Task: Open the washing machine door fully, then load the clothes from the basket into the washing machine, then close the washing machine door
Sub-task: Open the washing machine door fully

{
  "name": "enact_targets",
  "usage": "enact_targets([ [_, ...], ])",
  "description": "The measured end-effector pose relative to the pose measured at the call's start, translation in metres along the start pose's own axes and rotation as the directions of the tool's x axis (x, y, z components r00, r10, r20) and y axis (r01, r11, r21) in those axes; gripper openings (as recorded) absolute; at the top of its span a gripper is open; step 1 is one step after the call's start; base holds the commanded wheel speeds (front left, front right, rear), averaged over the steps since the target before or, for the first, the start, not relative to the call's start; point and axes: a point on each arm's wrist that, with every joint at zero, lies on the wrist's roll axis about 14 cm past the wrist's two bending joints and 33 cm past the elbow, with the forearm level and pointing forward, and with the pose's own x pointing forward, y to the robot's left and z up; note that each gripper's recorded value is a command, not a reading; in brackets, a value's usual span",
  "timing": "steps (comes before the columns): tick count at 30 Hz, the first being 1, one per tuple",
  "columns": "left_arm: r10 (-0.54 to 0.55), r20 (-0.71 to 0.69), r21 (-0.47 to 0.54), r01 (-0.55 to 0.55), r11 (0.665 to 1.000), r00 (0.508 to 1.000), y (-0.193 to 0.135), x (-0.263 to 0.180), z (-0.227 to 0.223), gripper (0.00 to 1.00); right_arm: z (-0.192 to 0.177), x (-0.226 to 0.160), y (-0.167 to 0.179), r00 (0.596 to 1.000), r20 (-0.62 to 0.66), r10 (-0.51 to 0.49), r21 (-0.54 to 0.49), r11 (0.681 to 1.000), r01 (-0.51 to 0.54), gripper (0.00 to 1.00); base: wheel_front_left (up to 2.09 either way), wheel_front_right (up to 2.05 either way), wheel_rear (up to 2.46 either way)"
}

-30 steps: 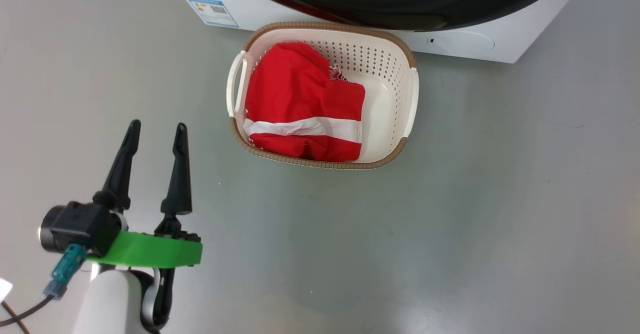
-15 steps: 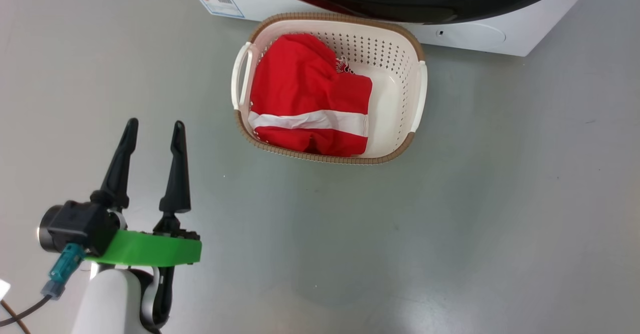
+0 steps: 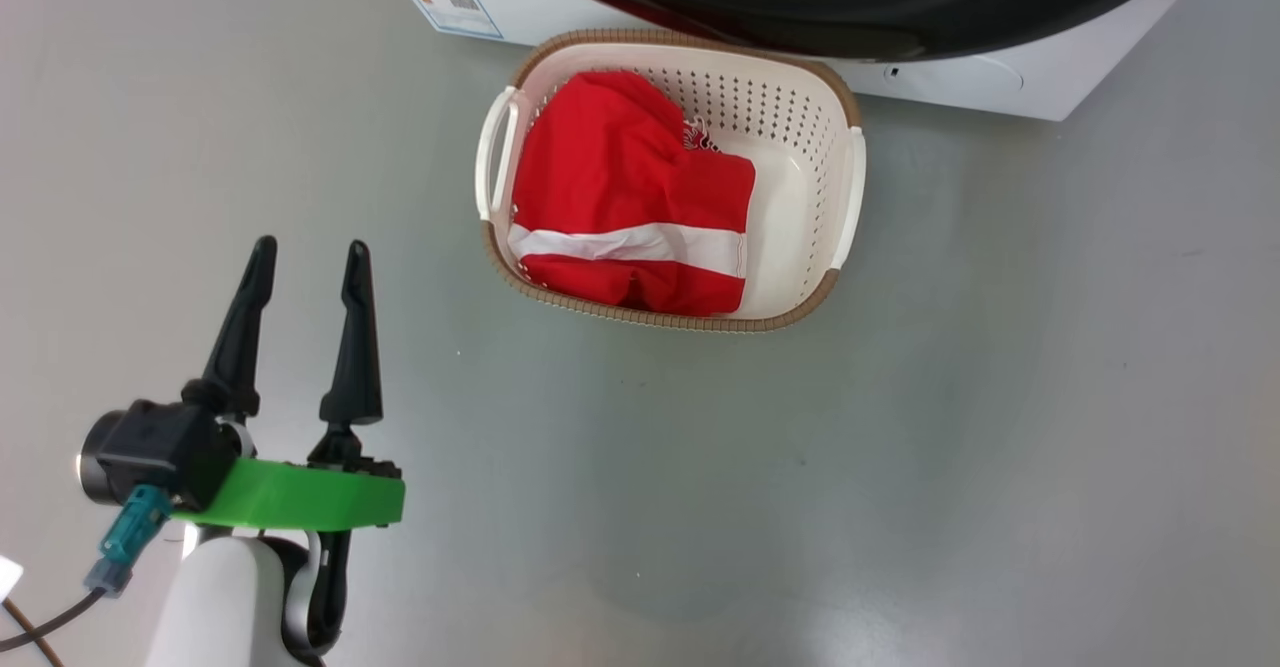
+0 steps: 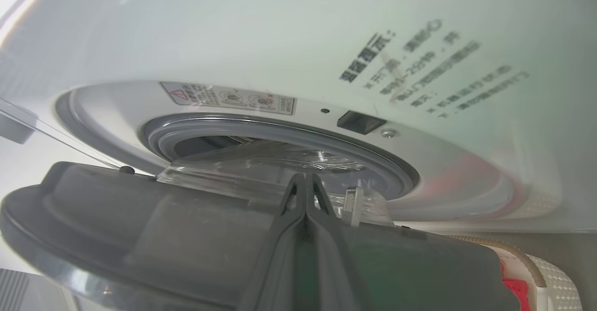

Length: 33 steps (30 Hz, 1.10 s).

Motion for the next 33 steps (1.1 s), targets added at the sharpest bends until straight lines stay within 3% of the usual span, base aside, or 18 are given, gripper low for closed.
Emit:
enact_targets([
  [9,0.007,0.031,-0.003,-0.006,1.0,1.0,0.002,-0.006,0.014,1.0,-0.014,-0.006,0.019,0.997,-0.076,0.013,-0.012,1.0,-0.014,0.0,0.0,0.0,0.0],
  [33,-0.006,0.067,-0.022,0.007,1.0,0.998,-0.005,-0.02,0.03,1.0,-0.069,-0.047,0.026,0.975,-0.22,-0.001,0.015,1.0,0.004,0.0,0.0,0.0,0.0],
])
